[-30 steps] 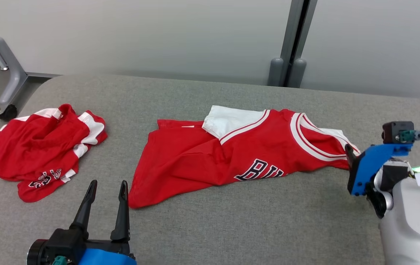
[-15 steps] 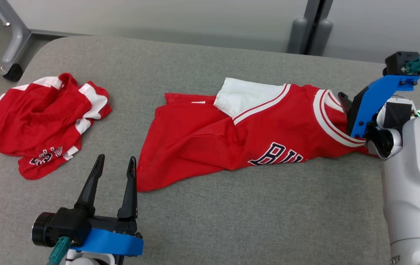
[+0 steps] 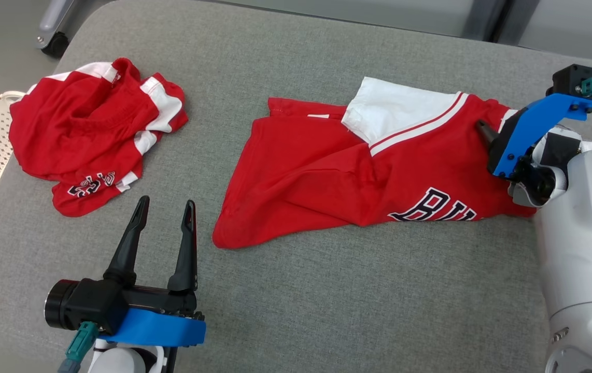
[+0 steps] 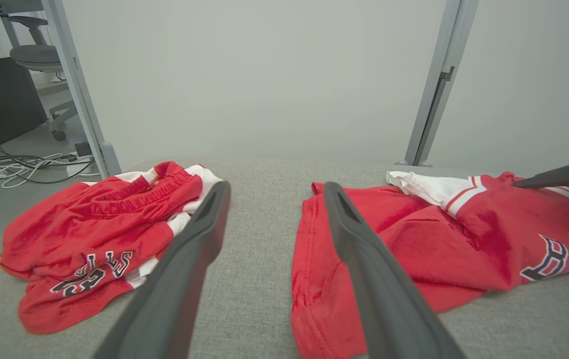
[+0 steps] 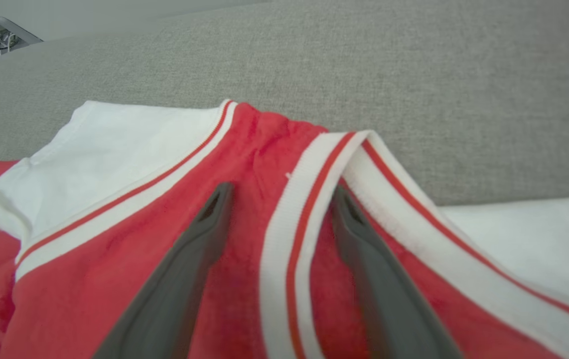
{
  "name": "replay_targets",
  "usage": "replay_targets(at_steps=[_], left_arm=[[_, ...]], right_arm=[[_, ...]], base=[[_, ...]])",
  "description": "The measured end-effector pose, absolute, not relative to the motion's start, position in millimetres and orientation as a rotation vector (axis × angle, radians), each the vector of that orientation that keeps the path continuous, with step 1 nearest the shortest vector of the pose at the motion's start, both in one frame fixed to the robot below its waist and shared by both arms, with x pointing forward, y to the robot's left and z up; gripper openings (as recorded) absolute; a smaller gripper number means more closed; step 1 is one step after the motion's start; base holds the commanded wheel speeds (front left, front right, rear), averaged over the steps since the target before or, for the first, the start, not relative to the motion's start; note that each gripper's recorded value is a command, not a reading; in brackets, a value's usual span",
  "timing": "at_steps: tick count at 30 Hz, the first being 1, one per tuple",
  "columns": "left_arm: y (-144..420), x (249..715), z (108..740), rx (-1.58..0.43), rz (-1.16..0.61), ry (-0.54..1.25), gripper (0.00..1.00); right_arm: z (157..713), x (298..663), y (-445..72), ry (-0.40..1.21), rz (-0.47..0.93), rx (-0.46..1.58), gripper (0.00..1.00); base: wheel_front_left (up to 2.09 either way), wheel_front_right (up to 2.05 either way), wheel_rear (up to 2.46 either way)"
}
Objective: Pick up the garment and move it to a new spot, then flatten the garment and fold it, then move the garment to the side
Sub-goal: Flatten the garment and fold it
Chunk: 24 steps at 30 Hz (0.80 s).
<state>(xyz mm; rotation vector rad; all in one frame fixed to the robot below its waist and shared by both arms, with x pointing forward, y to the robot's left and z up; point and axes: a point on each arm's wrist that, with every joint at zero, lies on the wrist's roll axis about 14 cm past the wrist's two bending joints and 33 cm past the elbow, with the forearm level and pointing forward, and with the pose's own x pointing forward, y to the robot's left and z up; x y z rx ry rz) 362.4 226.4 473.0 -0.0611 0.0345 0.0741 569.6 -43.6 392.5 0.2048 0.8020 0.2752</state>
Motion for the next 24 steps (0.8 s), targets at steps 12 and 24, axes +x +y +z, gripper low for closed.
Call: replay_targets(at_steps=[12,24], left_arm=[[227,359,470,-0.067,0.082,0.047,1.0],[209,354,478,-0.1,0.021,0.014,1.0]], right_arm=[[412,586,-22,0.679,0.306,0.247,0.0],[455,551,-25,0.497,0.383,0.174,0.0]], base=[[0.0,0.0,0.0],[0.0,0.0,0.0]])
